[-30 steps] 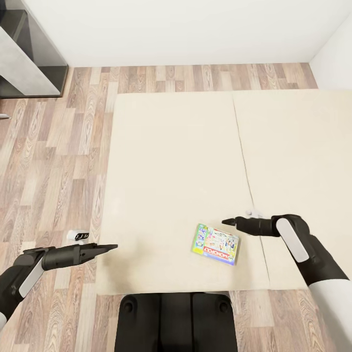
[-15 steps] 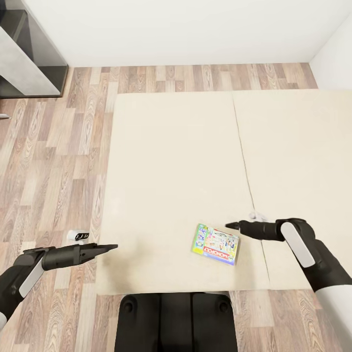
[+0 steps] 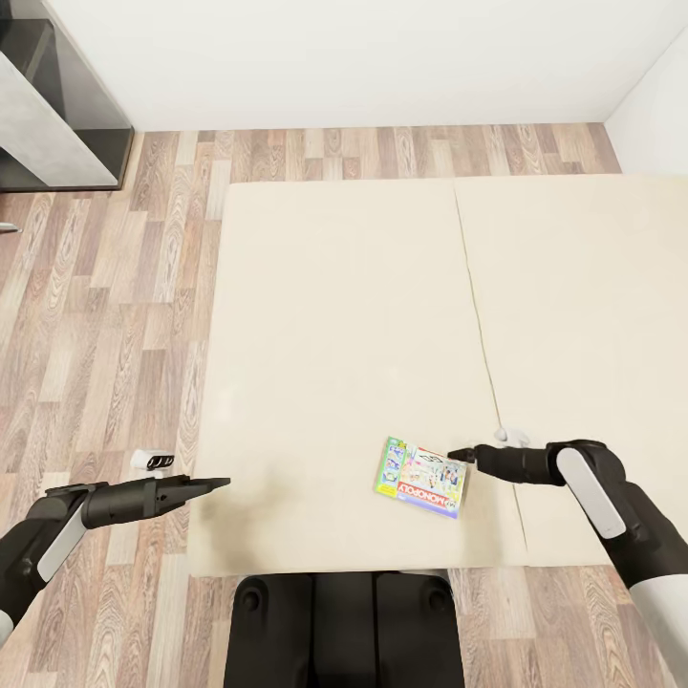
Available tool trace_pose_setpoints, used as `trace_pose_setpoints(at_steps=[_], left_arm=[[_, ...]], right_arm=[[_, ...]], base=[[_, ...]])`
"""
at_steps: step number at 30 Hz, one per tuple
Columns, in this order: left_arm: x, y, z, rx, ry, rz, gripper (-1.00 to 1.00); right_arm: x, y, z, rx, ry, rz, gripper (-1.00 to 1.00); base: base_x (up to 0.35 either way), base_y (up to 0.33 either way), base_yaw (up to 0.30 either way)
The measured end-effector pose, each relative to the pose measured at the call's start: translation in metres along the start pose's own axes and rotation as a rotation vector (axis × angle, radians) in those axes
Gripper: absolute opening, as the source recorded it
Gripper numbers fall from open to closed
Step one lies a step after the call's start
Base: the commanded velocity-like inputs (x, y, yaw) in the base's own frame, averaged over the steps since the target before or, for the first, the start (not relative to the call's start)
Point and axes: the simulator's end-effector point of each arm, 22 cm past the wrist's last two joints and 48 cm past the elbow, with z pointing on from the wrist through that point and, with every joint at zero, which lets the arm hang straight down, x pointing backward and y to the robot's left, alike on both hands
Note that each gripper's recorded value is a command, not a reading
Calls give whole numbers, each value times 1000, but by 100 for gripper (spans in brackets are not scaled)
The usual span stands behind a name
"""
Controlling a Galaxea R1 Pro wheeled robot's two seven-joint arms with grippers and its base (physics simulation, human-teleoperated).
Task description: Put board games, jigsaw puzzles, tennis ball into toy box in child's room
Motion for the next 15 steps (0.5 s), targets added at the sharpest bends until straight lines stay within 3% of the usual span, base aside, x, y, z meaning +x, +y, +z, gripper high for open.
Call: trace_pose_setpoints(at_steps=[15], left_arm=[[-1, 0, -2, -5, 0, 1, 100]], right_arm=[[10, -16, 0, 30, 19, 16, 100]], base=[[0, 0, 0]])
